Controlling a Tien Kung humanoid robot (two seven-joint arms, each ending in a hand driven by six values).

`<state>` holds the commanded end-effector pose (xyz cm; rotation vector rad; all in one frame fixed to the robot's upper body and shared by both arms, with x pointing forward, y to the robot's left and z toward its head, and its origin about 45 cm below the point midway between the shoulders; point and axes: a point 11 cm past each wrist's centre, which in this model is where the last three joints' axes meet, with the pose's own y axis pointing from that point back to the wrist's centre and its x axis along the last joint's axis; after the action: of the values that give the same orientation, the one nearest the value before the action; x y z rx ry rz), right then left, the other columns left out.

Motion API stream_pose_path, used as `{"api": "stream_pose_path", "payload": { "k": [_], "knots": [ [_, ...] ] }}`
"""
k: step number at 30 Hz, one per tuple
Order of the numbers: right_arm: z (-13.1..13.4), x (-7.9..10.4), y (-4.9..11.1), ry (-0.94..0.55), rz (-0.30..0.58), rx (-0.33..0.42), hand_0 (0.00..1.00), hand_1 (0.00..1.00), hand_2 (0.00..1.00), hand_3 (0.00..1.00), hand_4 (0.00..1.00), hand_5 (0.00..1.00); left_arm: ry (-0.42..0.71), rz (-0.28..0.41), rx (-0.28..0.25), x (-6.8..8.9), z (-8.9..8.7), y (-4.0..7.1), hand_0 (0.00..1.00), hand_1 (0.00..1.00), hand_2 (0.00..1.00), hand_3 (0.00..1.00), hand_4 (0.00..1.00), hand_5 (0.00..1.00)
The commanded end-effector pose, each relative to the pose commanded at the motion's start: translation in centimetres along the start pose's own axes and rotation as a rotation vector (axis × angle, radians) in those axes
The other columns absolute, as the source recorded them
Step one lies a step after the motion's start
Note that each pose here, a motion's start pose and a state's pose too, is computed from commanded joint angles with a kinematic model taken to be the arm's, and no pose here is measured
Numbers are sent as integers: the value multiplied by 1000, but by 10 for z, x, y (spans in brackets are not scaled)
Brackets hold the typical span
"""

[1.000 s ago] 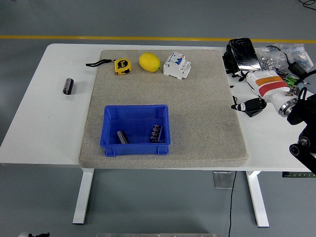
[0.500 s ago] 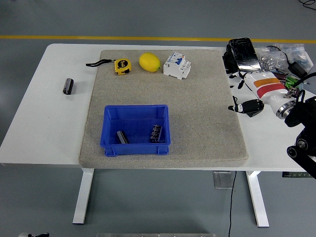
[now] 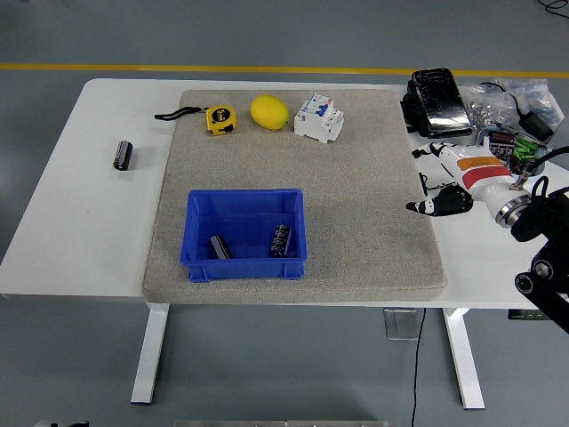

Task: Pick up the battery,place it into the box

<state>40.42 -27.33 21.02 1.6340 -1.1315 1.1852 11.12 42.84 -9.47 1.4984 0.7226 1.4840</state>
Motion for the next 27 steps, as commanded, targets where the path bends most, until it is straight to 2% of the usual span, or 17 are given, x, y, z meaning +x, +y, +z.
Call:
{"api": "stream_pose_path", "payload": {
  "k": [4, 7, 8, 13, 14, 17, 19, 20, 27],
  "knots": [
    [0, -2, 2, -64, 5, -3, 2, 50, 805, 840, 998, 426, -2, 0, 1, 0, -1, 0, 702, 682, 722, 596, 608, 486],
    [-2, -7, 4, -182, 8, -4, 2, 50, 805, 840, 998, 426, -4, 1, 3, 0, -1, 0, 702, 682, 722, 596, 608, 486],
    [-4, -12, 6, -222, 7, 7, 2, 49, 803, 838, 998, 459, -5, 1, 3, 0, -1, 0, 702, 680, 722, 596, 608, 487],
    [-21, -31, 14, -442, -10, 84, 2, 49, 803, 838, 998, 459, -7, 0, 0, 0, 0, 0, 702, 680, 722, 596, 608, 487],
    [-24, -34, 15, -491, -13, 94, 2, 49, 804, 837, 998, 527, -7, 0, 0, 0, 0, 0, 702, 681, 721, 596, 608, 487],
    [-27, -40, 18, -623, -25, 102, 2, 49, 804, 837, 998, 527, -5, 1, 0, 0, 0, 0, 702, 681, 721, 596, 608, 487],
    [-26, -43, 20, -713, -25, 90, 2, 49, 804, 837, 998, 527, -5, 1, -1, 0, 0, 0, 702, 681, 721, 596, 608, 487],
    [-23, -44, 20, -759, -21, 73, 2, 52, 803, 837, 998, 626, -5, 1, -1, 0, 0, 0, 702, 680, 721, 596, 607, 485],
    [-1, -52, 23, -1058, 0, -53, 2, 52, 798, 830, 998, 648, -2, 0, -2, 0, 1, 0, 701, 680, 720, 595, 608, 486]
  ]
}}
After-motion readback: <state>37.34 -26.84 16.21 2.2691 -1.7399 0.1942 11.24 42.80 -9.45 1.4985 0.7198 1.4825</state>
